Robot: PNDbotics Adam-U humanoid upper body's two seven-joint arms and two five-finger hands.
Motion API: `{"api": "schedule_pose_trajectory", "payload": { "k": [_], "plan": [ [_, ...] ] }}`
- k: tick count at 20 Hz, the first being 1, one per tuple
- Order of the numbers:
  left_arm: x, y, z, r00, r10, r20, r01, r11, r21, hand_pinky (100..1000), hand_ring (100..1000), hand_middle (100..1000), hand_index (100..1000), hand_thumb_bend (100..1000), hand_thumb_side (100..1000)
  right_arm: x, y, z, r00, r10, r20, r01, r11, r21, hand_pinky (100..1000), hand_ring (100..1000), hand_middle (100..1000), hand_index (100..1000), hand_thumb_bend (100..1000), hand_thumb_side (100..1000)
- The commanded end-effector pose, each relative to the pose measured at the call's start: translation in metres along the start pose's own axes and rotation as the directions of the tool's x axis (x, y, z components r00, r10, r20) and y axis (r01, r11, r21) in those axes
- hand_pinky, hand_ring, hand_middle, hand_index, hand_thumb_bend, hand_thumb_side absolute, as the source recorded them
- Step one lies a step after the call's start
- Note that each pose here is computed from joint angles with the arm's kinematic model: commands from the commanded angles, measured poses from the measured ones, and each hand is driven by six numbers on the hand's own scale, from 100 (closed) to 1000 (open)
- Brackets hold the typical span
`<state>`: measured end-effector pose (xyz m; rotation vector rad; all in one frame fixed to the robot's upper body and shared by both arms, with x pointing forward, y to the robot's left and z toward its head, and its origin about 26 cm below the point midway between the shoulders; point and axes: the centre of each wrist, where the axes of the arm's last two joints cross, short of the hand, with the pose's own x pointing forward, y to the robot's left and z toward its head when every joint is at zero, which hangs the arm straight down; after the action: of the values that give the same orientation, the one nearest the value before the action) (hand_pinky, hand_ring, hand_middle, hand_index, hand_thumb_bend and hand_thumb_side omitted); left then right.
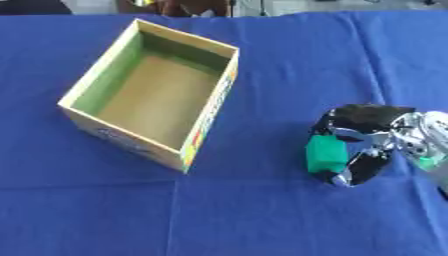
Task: Pick up objects on the table and place them in the box.
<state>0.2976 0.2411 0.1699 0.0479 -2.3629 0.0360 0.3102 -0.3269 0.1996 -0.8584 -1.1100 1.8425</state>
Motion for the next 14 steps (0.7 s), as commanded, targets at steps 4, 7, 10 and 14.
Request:
{"api": "schedule_pose_trajectory", "payload": {
  "k": [4, 7, 10, 14],
  "plan": [
    [0.006, -0.003, -0.003, 1.000, 0.006, 0.023, -0.005, 1.000, -0.015, 676, 690, 707, 845, 100, 1000, -0.004, -0.015, 0.007, 0.998, -0.030, -0.057, 0.017, 0.976, -0.218, 696, 558, 379, 462, 200, 419],
    [0.006, -0.002, -0.003, 1.000, 0.004, 0.020, -0.004, 1.000, -0.015, 677, 691, 708, 845, 100, 1000, -0.003, -0.019, 0.011, 0.997, -0.029, -0.065, 0.010, 0.962, -0.273, 684, 540, 366, 450, 100, 471],
    [0.006, -0.002, -0.003, 1.000, 0.003, 0.019, -0.002, 1.000, -0.014, 677, 690, 708, 846, 100, 1000, 0.000, -0.027, 0.017, 0.998, -0.021, -0.055, 0.004, 0.953, -0.304, 668, 523, 350, 434, 100, 488],
    [0.005, -0.002, -0.002, 1.000, 0.003, 0.017, -0.003, 1.000, -0.015, 677, 691, 709, 846, 100, 1000, 0.009, -0.051, 0.028, 1.000, 0.007, -0.017, -0.013, 0.932, -0.363, 666, 518, 337, 420, 100, 520]
  ]
}}
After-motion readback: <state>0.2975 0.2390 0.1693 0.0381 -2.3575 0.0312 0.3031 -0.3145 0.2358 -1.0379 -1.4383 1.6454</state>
